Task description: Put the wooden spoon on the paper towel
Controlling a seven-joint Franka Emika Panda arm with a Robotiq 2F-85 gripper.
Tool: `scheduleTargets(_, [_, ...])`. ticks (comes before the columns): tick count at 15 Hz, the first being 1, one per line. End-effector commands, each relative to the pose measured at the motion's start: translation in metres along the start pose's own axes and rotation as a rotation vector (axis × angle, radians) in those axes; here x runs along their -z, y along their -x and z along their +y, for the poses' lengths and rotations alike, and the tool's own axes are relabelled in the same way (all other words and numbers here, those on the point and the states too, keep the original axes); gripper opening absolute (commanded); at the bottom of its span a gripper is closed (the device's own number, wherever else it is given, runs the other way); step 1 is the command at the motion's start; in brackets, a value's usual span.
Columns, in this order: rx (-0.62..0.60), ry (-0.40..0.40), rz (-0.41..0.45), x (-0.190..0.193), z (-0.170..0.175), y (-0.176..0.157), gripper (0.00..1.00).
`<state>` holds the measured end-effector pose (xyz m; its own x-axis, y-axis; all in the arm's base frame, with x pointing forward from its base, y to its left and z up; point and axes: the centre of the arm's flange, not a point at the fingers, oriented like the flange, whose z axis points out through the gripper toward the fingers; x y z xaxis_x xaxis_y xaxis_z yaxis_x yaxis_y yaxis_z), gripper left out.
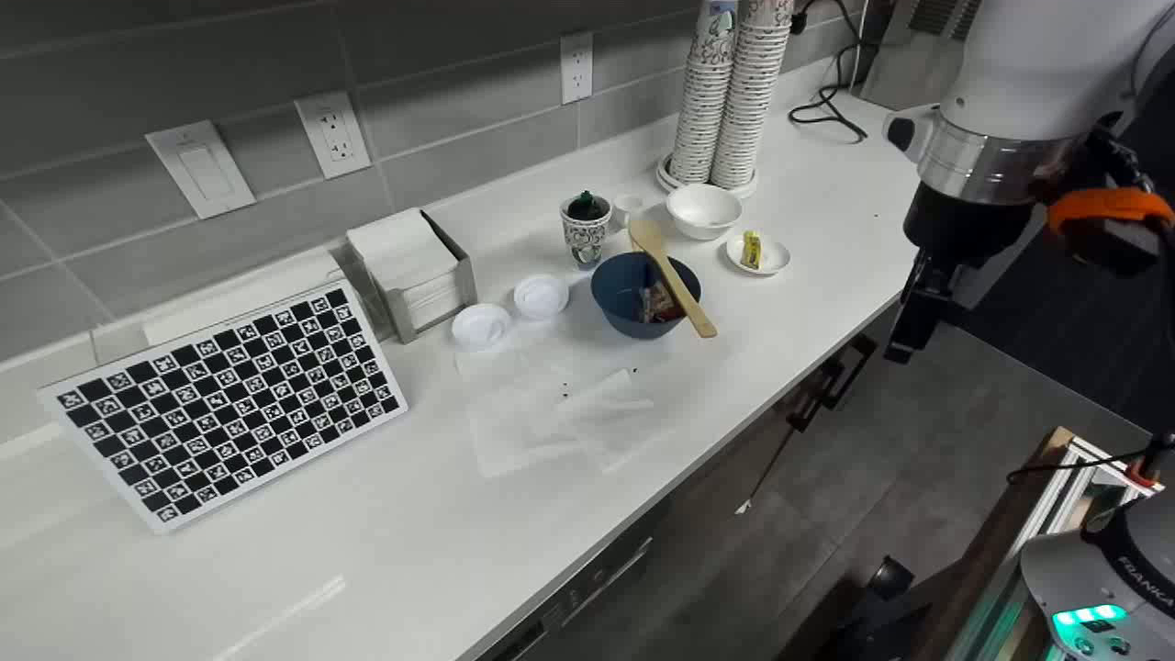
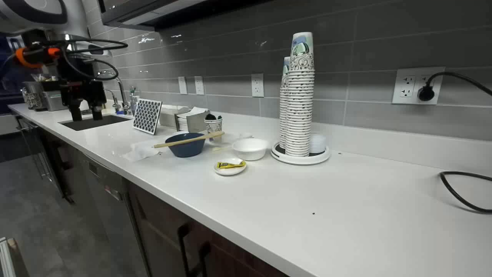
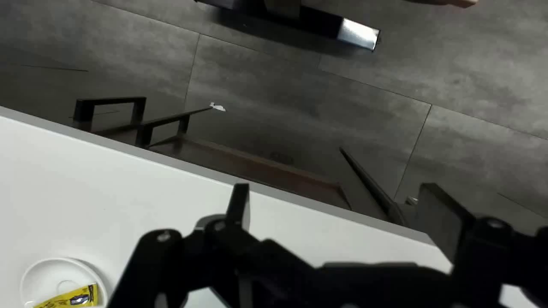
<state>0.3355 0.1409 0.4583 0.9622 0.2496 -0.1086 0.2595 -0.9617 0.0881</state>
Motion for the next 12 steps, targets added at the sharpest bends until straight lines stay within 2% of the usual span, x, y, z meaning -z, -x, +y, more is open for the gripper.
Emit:
scheduleTargets(1, [0.0,0.0,0.0,0.0,0.0,0.0,1.0])
scheduleTargets(3, [0.0,0.0,0.0,0.0,0.0,0.0,1.0])
scheduleTargets(5, [-0.157,-0.011,0.041,0.001,0.013,-0.017,1.0])
scheduleTargets(9, [-0.36,-0.023,0.142,0.003,0.069,-0.06,1.0])
scheduleTargets(12, [-0.528,-0.071,0.203,-0.008,0.101,-0.103,1.0])
